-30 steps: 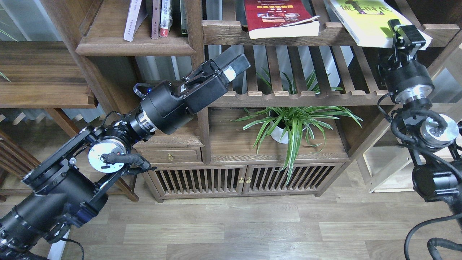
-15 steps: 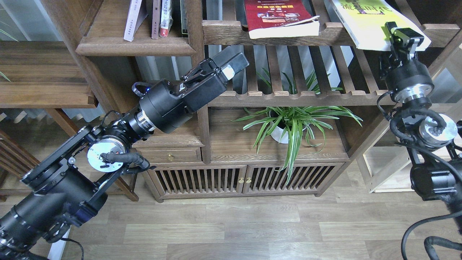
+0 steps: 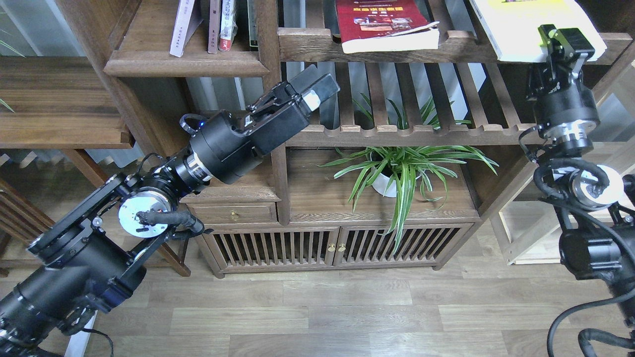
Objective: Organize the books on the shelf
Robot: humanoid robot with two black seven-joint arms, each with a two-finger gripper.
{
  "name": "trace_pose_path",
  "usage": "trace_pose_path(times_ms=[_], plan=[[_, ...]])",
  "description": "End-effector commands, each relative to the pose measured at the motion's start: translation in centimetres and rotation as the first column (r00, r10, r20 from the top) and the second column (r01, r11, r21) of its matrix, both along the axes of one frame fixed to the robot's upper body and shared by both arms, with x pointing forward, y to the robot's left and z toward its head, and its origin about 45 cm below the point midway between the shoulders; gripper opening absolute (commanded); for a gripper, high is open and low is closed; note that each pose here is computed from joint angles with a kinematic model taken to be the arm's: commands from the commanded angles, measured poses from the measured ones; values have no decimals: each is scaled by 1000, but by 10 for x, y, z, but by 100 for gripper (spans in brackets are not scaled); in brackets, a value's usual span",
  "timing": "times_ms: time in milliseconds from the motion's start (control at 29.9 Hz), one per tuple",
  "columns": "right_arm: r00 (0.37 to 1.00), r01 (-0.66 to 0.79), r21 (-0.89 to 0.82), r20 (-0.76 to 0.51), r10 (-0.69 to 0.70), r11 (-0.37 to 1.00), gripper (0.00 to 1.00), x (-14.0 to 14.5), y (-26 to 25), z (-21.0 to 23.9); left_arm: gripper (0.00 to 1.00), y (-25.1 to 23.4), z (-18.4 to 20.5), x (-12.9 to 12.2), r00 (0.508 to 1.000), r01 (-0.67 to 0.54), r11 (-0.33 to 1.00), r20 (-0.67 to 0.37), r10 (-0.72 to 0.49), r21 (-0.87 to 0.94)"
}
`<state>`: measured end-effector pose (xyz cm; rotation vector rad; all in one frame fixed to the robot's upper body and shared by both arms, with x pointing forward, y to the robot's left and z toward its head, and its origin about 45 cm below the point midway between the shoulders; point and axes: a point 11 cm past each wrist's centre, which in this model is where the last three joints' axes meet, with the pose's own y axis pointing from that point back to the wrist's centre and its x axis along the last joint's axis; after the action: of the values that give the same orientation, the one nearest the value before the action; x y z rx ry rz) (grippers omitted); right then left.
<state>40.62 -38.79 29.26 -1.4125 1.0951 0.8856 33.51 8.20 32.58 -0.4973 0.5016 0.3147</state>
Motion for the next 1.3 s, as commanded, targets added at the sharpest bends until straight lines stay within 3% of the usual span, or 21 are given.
trace_pose_path(times_ms=[0, 201, 736, 1271], plan=[[999, -6, 0, 45, 6, 1000, 5, -9, -1, -5, 98, -1, -4, -2, 1000, -1, 1000, -16, 1, -10], [988, -14, 10, 153, 12, 1000, 4, -29, -5, -10, 99, -1, -7, -3, 1000, -6, 1000, -27, 6, -20], [1000, 5, 17, 31, -6, 1000, 4, -66, -12, -59, 99, -16, -12, -10, 998, 12, 997, -66, -17, -77], [996, 33, 21, -89, -31, 999, 4, -104, -20, -101, 99, -10, -42, -8, 989, -21, 998, -150, 14, -50]])
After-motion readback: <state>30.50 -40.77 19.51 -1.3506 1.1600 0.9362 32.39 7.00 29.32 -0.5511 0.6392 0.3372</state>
